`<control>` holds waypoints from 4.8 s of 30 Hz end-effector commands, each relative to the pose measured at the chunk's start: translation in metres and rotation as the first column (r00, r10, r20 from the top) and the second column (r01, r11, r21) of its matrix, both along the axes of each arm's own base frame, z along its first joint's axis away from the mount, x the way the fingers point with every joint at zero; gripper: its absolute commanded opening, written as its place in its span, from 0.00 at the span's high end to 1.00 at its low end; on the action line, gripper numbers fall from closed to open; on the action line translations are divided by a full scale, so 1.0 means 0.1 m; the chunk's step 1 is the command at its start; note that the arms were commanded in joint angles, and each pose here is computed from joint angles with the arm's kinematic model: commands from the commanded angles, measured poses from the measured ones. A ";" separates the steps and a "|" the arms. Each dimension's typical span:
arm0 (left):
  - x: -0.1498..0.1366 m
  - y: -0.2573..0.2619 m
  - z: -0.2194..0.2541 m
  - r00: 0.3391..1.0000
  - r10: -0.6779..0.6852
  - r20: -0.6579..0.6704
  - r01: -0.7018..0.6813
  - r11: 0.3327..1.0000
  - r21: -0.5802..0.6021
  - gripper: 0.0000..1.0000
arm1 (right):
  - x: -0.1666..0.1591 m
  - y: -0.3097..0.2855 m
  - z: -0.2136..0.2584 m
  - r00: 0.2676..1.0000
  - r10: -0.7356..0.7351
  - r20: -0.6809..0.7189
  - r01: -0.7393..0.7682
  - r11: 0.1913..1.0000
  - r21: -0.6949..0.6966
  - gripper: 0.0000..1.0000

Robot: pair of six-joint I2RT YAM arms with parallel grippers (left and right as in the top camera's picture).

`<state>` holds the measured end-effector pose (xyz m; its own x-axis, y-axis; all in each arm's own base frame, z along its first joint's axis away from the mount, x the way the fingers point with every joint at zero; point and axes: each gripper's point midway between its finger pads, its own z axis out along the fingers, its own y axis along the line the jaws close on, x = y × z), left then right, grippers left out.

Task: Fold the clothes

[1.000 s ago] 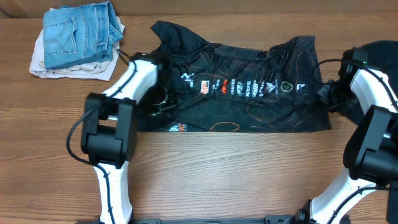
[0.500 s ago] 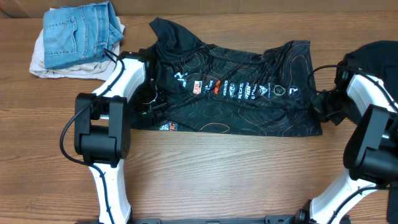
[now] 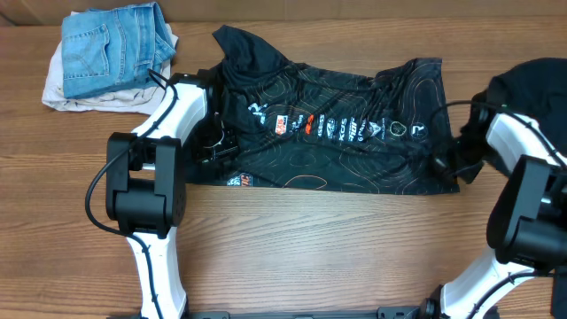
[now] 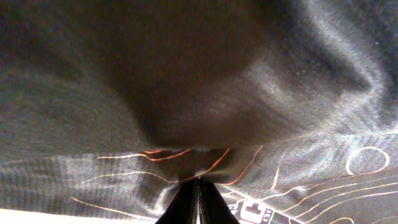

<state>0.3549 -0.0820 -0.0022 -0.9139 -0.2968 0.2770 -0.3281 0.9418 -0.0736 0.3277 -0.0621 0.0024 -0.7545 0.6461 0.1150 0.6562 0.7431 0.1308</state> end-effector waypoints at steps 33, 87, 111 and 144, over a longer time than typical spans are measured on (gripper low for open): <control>0.37 0.00 0.35 0.992 -0.093 0.090 0.087 0.994 0.070 0.80 | 0.32 -0.24 0.40 0.990 -0.101 0.094 0.099 0.995 0.017 0.49; 0.65 0.18 0.31 0.973 -0.118 0.200 0.080 0.979 0.188 0.65 | 0.83 -0.82 0.12 0.909 -0.290 0.301 0.353 0.918 -0.180 0.85; 0.70 -0.26 0.33 0.978 -0.099 0.183 0.089 0.994 0.063 0.90 | 0.47 0.59 0.21 0.997 0.037 0.063 -0.043 0.995 0.087 0.91; 0.86 0.01 -0.12 0.977 -0.117 0.180 0.078 0.975 0.206 0.89 | 0.89 0.46 -0.26 0.980 -0.040 0.195 0.046 0.999 -0.024 0.87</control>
<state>0.4365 -0.1035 0.0018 -0.9760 -0.2076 0.0660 -0.2103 0.9770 -0.0367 0.4249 0.0049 0.0014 -0.7522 0.6584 -0.0262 0.6077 0.7086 0.3585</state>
